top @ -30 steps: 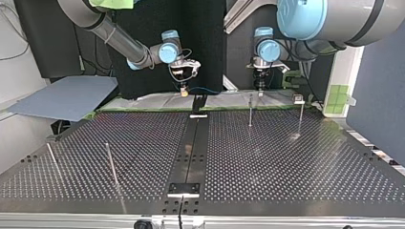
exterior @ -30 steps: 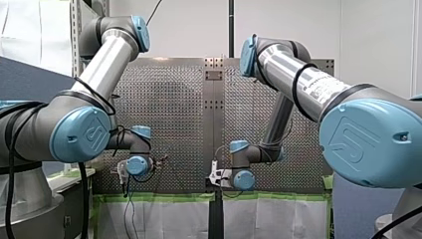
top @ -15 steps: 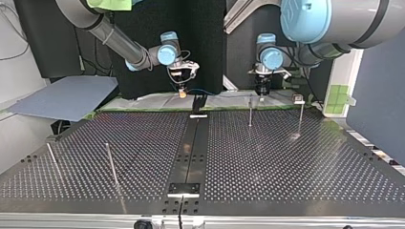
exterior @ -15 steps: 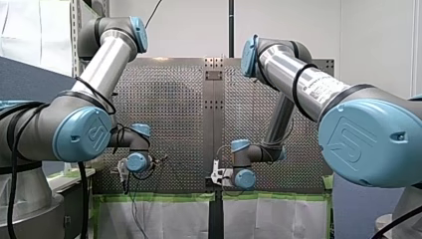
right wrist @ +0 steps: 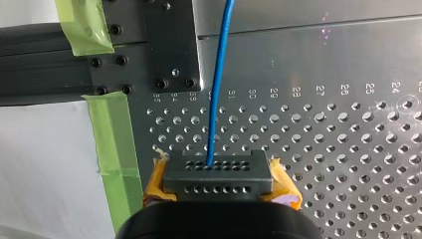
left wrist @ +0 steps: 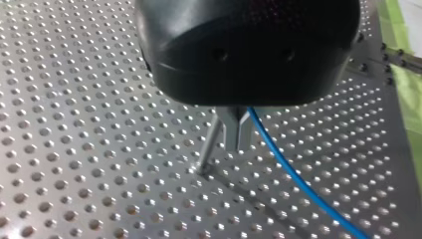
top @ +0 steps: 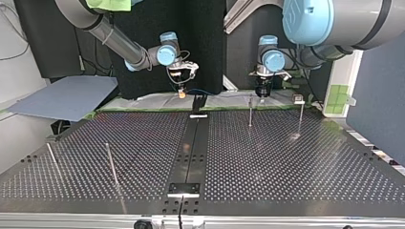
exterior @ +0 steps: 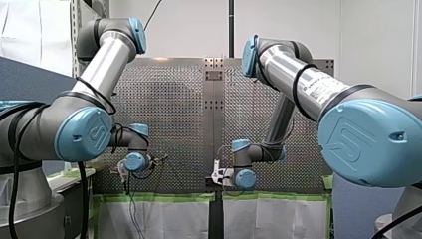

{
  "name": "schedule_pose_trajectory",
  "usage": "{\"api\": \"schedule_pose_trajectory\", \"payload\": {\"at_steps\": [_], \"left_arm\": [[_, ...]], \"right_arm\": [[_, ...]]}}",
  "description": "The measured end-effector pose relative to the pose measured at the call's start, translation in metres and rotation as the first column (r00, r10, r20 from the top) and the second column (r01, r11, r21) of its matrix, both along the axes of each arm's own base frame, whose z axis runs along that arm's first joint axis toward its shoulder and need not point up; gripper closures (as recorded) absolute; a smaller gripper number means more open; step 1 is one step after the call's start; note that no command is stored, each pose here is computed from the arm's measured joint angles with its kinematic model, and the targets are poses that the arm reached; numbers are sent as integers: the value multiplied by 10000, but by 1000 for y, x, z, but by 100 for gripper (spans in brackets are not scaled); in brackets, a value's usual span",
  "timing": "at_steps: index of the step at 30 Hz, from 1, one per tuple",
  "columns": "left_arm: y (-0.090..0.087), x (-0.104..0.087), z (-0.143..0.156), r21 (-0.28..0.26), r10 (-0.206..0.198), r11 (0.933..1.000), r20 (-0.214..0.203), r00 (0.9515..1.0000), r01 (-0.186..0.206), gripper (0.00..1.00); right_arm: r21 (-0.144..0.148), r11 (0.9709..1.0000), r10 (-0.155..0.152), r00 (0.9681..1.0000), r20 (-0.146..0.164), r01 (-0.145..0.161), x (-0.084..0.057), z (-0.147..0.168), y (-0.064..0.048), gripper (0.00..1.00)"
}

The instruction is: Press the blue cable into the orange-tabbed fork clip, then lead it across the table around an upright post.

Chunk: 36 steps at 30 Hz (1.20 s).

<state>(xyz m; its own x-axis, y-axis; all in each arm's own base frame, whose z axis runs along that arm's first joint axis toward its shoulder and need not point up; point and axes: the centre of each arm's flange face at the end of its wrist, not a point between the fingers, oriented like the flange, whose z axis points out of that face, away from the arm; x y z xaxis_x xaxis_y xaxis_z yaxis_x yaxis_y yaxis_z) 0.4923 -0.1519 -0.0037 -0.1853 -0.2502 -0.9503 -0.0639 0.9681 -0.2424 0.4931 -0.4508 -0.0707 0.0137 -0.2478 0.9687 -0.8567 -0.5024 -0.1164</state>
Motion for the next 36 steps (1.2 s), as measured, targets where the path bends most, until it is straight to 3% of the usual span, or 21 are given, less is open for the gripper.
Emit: {"api": "schedule_pose_trajectory", "payload": {"at_steps": [11, 17, 25, 36], "left_arm": [[4, 8, -7, -94, 97, 9999, -159, 9998, -98, 100], [5, 16, -4, -157, 46, 9999, -108, 9999, -48, 100], [9, 31, 2, -187, 50, 9998, -9, 10000, -50, 100], [18, 36, 3, -223, 199, 9996, 28, 9998, -199, 100]], "right_arm": [[1, 10000, -2, 10000, 0, 2, 0, -1, 0, 100], [-72, 10000, -21, 10000, 60, 22, 1, 3, -6, 100], [-208, 9997, -119, 9998, 166, 122, 4, 13, -24, 100], [-141, 9988, -466, 9988, 118, 467, -3, 25, -54, 100]]}}
